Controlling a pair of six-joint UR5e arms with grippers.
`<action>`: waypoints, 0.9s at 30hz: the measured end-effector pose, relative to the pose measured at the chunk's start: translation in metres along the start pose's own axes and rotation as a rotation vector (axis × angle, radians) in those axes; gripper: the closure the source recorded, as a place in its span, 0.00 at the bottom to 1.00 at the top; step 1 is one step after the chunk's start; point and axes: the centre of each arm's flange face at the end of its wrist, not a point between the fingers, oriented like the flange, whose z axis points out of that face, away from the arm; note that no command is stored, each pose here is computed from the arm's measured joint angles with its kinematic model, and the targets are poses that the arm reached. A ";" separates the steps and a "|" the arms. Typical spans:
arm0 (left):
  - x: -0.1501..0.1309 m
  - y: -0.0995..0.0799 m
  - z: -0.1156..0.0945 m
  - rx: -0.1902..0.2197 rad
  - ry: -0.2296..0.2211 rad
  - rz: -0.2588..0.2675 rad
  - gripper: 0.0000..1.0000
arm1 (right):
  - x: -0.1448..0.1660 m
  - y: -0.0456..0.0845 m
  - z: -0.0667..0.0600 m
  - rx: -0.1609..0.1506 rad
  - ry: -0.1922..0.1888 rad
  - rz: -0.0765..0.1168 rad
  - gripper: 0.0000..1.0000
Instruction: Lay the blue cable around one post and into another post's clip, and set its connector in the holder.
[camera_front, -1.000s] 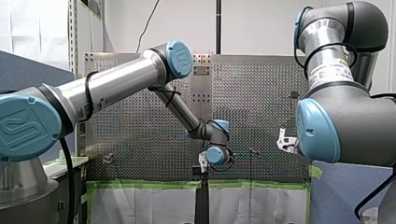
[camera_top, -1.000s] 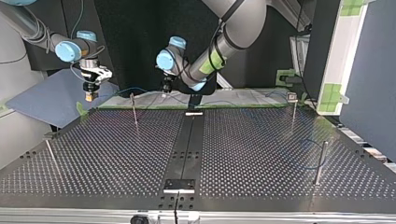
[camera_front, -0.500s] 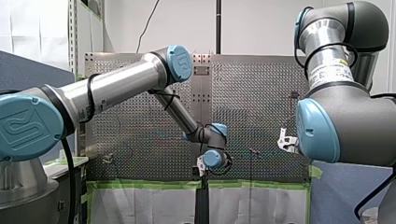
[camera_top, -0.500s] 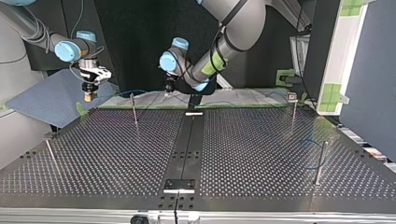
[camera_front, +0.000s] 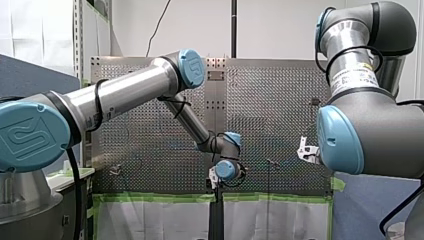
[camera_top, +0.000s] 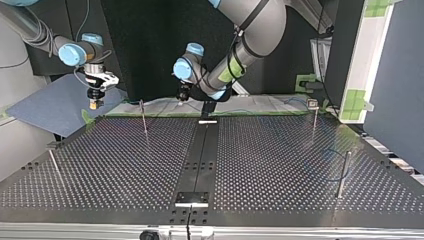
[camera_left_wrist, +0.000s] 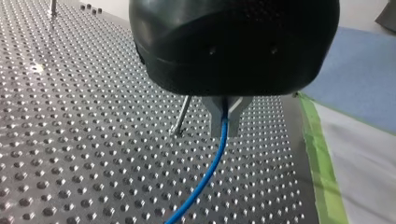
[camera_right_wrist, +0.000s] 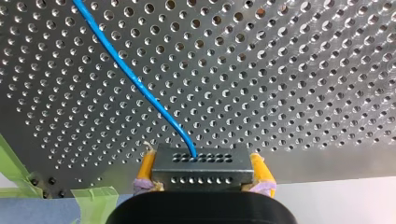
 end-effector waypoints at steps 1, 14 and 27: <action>0.001 -0.002 -0.001 0.008 0.003 0.001 1.00 | 0.000 0.000 0.000 0.000 0.000 0.000 0.75; 0.003 -0.010 -0.003 0.039 0.011 0.002 1.00 | 0.000 0.000 0.000 0.000 0.001 0.002 0.75; -0.002 -0.012 0.001 0.044 0.006 -0.002 1.00 | 0.000 0.003 0.001 -0.015 0.011 0.008 0.75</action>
